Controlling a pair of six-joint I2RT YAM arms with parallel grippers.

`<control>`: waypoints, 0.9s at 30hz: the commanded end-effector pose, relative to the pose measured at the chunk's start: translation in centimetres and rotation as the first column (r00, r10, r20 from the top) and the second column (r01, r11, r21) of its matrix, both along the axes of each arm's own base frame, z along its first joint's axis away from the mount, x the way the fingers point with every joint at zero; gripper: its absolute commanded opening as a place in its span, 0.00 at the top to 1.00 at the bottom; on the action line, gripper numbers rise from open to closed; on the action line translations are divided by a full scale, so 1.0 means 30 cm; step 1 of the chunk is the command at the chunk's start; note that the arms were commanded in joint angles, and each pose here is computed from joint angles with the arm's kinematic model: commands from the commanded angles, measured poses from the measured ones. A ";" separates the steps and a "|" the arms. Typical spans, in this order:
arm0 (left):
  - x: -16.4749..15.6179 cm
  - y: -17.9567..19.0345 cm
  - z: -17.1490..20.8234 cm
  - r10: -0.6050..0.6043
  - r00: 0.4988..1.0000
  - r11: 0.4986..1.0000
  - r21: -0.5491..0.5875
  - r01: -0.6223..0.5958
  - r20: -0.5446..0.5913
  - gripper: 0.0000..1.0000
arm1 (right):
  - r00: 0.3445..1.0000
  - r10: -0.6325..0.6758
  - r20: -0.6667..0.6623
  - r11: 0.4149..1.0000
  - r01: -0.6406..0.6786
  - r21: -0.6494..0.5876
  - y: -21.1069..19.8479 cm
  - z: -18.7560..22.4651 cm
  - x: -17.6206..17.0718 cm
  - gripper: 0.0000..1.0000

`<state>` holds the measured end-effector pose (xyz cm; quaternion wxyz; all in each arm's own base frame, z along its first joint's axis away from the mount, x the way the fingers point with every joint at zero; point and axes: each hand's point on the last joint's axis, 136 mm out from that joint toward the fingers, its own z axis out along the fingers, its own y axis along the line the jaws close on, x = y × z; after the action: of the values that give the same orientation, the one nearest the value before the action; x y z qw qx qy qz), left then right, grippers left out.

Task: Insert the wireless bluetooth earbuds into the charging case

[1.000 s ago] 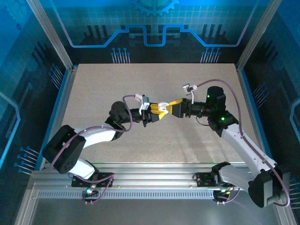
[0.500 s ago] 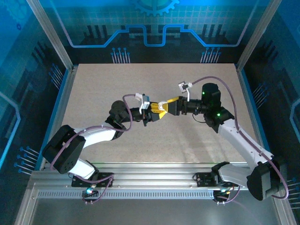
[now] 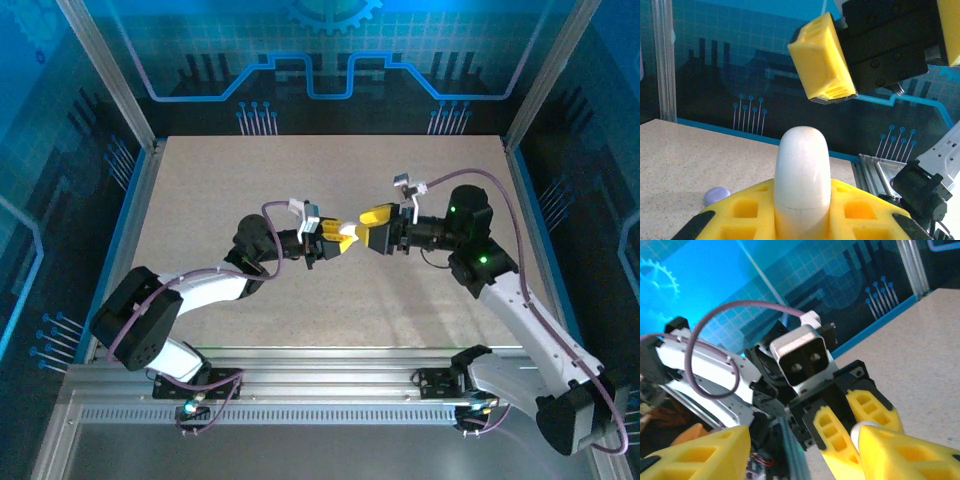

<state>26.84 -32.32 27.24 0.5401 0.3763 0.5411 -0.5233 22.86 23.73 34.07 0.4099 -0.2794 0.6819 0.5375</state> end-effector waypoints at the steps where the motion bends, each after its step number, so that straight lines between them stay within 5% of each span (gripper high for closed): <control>1: -0.021 -0.005 0.057 -0.030 0.998 0.999 -0.036 0.032 0.059 0.83 | 0.991 -0.061 0.117 0.993 0.072 -0.096 -0.033 -0.078 0.013 0.41; 11: -0.055 -0.006 0.073 -0.081 0.994 0.996 -0.042 0.084 0.069 0.82 | 0.882 0.046 0.468 0.979 0.053 -0.196 -0.040 -0.117 -0.021 0.40; 27: -0.081 -0.016 0.083 -0.125 0.989 0.991 -0.044 0.129 0.082 0.82 | 0.874 0.171 0.455 0.979 -0.097 -0.180 0.018 -0.090 -0.014 0.56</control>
<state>25.61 -32.34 28.08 0.5318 0.3935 0.5163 -0.5438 23.09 23.62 29.85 0.4997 -0.4533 0.6125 0.4119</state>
